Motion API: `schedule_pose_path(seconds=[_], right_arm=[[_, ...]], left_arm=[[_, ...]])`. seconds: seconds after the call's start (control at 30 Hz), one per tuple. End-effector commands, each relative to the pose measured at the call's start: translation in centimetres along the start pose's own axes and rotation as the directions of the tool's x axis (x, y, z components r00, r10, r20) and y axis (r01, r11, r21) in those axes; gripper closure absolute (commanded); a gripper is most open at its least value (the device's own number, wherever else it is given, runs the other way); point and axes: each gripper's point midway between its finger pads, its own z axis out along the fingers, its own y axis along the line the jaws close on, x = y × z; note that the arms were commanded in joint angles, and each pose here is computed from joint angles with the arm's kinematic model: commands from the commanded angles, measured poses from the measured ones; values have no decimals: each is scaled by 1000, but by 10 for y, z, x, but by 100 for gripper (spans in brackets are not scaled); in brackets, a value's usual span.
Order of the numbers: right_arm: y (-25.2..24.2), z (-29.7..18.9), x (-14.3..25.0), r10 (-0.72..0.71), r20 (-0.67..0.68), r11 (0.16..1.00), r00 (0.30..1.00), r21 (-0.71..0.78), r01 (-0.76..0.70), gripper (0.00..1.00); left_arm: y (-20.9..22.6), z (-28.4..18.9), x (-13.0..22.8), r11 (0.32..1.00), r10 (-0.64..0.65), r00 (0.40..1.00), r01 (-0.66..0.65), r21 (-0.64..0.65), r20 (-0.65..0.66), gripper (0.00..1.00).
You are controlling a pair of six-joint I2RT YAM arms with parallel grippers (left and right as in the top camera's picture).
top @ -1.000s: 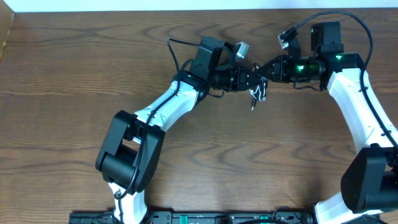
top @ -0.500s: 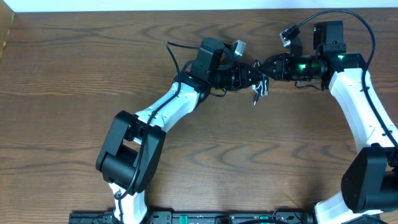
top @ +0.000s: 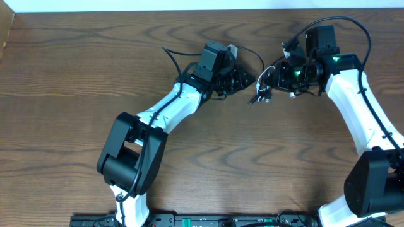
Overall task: Untangle cables
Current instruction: 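Release the cables and withdraw both grippers outward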
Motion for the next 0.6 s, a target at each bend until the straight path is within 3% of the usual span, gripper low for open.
schedule_pose_path(seconds=[0.0, 0.03, 0.07, 0.1, 0.2, 0.3, 0.37, 0.57], right_arm=[[-4, 2, 4, -12, 3, 997, 1000, 75, 12, 85], [-1, 4, 6, -26, -7, 997, 1000, 76, 26, 73], [1, 6, 9, -44, -17, 996, 999, 74, 45, 45], [5, 7, 11, -71, -24, 995, 997, 68, 73, 30], [20, 14, 20, -171, -52, 984, 984, 45, 173, 13], [34, 20, 30, -245, -74, 969, 967, 28, 247, 10], [36, 22, 31, -256, -76, 965, 964, 36, 260, 13], [3, 11, 8, -114, -4, 984, 993, 137, 113, 25]], left_arm=[[8, -18, -12, 996, 72, 997, -71, -44, 24, 72], [16, -21, -12, 996, 65, 998, -64, -64, 13, 73], [22, -23, -12, 995, 56, 998, -56, -78, 6, 72], [27, -26, -12, 995, 49, 999, -48, -91, 2, 73], [35, -31, -17, 994, 54, 999, -54, -100, 1, 72], [38, -34, -21, 993, 57, 998, -56, -103, 9, 72], [38, -35, -21, 993, 63, 998, -62, -100, 7, 72], [35, -34, -16, 990, 115, 993, -116, -82, -17, 72]])
